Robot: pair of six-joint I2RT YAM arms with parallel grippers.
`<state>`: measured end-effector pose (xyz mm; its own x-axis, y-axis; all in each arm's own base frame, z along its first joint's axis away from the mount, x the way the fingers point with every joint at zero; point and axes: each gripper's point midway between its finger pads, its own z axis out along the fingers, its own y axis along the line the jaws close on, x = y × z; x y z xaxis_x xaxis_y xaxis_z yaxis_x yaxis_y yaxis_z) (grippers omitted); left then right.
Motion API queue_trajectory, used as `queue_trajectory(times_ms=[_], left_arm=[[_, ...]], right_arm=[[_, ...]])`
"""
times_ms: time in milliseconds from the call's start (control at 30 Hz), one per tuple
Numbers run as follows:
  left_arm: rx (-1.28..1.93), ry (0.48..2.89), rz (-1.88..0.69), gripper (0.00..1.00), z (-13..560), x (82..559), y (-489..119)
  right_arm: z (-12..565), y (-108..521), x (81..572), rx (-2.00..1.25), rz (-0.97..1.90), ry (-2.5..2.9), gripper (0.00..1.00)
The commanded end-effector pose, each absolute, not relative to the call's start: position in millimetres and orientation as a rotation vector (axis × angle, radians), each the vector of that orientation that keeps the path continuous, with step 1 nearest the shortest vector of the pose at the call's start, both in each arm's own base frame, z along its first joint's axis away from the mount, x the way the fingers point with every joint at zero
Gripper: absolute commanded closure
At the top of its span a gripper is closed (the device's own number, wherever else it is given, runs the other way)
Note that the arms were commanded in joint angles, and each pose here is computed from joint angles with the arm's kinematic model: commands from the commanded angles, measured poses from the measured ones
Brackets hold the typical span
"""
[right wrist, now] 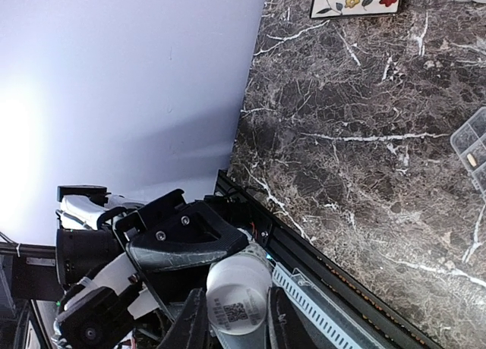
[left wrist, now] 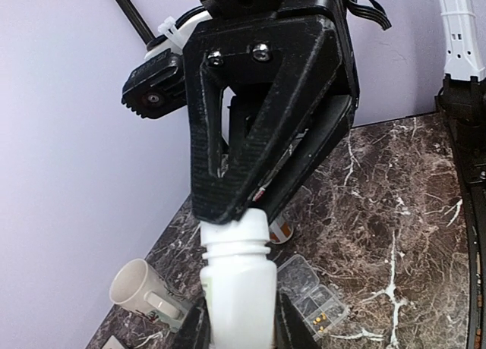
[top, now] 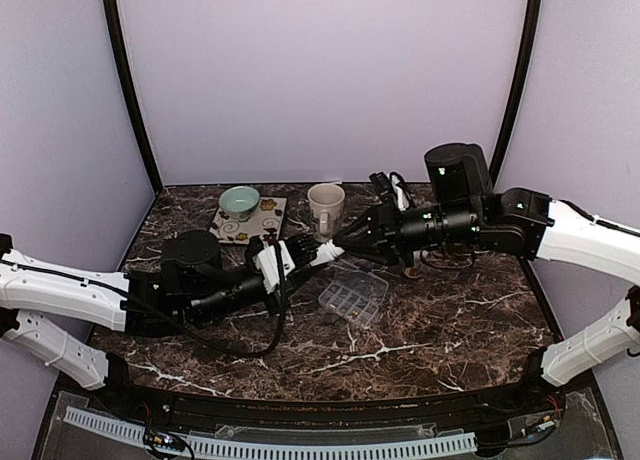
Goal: Sort the pills into containers
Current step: Screw the lid of the pill bottle onto the pill bottle.
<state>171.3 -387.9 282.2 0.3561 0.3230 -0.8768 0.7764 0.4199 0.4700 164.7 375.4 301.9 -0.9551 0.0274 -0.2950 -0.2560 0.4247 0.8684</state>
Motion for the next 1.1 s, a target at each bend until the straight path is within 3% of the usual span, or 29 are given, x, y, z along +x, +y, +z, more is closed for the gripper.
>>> queue_trajectory(times_ms=[0, 700, 867, 1067], left_arm=[[0.946, 0.917, -0.429, 1.0, 370, 144, -395], [0.944, 0.811, -0.248, 1.0, 360, 130, -407], [0.946, 0.845, -0.275, 1.0, 357, 130, -405], [0.947, 0.888, -0.285, 1.0, 350, 133, -399]], right_arm=[[297, 403, 143, -0.154, 1.731, 2.479, 0.97], [309, 419, 162, 0.023, 1.62, 2.551, 0.97], [321, 418, 165, -0.021, 1.571, 2.514, 0.91], [341, 409, 167, -0.057, 1.551, 2.426, 0.72]])
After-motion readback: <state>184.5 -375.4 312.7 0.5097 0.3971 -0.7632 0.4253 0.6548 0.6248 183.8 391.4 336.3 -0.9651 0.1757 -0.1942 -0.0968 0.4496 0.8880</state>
